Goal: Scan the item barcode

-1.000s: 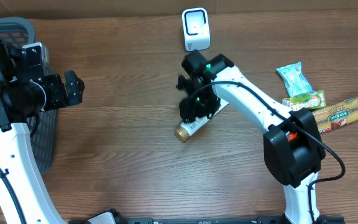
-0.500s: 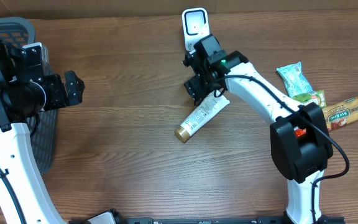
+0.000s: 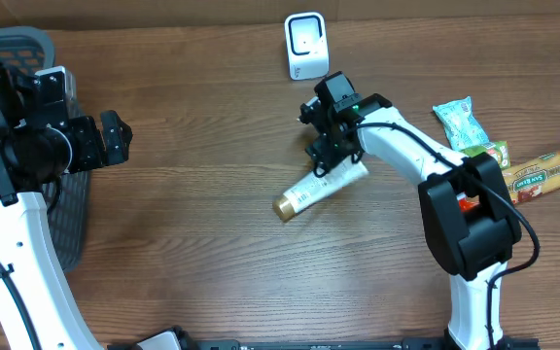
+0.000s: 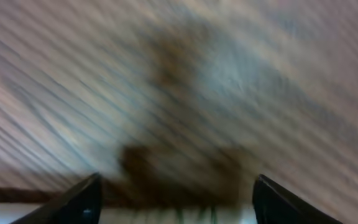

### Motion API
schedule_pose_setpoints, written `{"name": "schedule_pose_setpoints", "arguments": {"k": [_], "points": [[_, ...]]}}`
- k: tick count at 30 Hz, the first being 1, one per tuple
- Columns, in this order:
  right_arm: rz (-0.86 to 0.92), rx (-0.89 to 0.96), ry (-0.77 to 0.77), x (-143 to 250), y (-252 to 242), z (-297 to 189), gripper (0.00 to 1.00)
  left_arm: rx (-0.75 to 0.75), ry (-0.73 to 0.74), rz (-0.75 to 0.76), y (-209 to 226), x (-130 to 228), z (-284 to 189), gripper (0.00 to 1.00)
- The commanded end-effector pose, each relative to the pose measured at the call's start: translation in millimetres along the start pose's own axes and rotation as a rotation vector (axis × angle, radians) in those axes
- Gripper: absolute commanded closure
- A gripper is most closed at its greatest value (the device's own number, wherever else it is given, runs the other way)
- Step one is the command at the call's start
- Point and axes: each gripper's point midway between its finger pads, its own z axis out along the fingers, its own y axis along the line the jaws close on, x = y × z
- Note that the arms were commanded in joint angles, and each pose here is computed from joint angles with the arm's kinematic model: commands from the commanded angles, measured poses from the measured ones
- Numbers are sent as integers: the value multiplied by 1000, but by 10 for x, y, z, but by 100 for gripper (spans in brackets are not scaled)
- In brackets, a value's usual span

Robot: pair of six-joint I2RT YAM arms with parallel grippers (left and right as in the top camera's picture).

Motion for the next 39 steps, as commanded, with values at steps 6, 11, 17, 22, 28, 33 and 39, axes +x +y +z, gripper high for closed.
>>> {"name": "schedule_pose_setpoints", "arguments": {"k": [6,11,17,22,28,33,39], "points": [[119,-82,295,763,42,-29,41,12,-14,15,-20,-36,-30,1],[144,-265,382,956,393,-174,38,12,-14,15,-20,-36,-30,0],[138,-340,339,772,473,-334,30,12,-14,15,-20,-36,-30,0],[126,-364,233,380,447,-606,18,12,-14,15,-20,-36,-30,0],[72,-376,182,160,612,-714,16,12,-14,15,-20,-36,-30,0],[-27,-282,251,315,809,-499,0,12,-14,16,-19,-36,-30,0],[-138,-162,305,445,1013,-325,0,12,-14,15,-20,-36,-30,0]]}}
